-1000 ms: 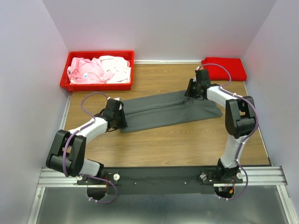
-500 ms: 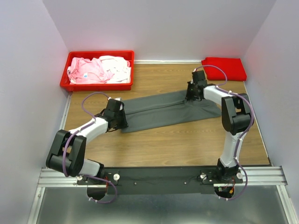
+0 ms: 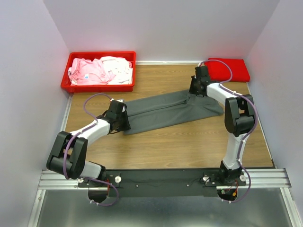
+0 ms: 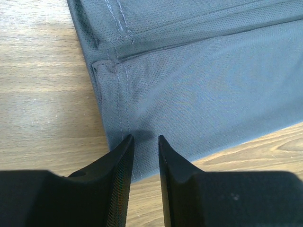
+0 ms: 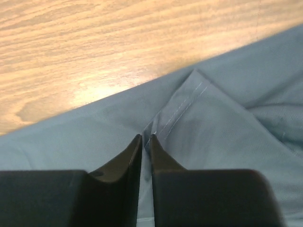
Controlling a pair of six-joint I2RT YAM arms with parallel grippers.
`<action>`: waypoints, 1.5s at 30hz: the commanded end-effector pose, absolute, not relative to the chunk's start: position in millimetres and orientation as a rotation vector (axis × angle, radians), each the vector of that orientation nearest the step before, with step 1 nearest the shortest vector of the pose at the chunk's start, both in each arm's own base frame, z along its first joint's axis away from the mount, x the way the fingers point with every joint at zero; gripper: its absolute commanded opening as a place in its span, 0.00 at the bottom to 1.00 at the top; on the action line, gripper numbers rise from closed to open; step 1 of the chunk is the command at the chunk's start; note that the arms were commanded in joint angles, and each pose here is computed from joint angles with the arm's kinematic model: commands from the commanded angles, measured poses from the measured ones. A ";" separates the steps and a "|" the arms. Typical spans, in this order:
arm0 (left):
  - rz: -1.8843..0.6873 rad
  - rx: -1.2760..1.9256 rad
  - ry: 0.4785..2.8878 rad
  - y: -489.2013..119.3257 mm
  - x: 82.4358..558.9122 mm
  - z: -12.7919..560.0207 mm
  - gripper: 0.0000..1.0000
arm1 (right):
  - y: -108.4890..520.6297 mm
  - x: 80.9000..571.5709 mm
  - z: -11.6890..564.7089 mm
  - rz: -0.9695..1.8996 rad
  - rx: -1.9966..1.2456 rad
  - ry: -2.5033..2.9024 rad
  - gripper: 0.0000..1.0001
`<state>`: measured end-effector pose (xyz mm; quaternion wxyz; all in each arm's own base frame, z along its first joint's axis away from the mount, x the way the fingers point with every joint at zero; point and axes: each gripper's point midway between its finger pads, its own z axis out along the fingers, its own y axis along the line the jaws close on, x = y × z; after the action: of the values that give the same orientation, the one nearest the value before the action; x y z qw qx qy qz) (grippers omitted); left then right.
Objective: Fold and stack the t-shirts
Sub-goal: Fold the tshirt
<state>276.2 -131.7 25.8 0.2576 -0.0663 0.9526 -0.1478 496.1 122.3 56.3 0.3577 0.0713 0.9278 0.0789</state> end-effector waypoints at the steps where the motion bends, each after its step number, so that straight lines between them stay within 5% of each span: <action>1: -0.345 -0.177 2.617 -125.2 267.7 15.8 0.36 | 124.9 492.8 37.4 0.193 0.199 2.449 0.25; 7: -0.355 -0.178 2.538 -125.6 278.9 44.8 0.48 | 111.0 475.5 66.4 0.193 0.273 2.403 0.44; 14: -0.297 -0.119 2.406 -125.0 318.9 99.2 0.50 | 42.0 428.0 90.7 0.261 0.555 2.333 0.42; 18: -0.330 -0.097 2.502 -136.5 316.3 79.6 0.42 | 17.0 402.1 72.9 0.307 0.653 2.351 0.38; 34: -0.300 -0.185 2.670 -125.9 264.8 8.3 0.40 | -55.4 386.9 -3.9 0.288 0.994 2.352 0.24; 42: -0.311 -0.191 2.649 -121.3 257.2 19.6 0.39 | -84.8 405.8 5.7 0.183 0.971 2.303 0.25; 45: -0.340 -0.162 2.616 -127.1 264.7 36.9 0.47 | -63.9 413.7 23.1 0.255 0.866 2.311 0.32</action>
<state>271.9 -130.4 28.3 0.2535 -0.0633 0.9566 -0.1290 420.0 -62.5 23.0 0.3311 0.3528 0.8665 0.1226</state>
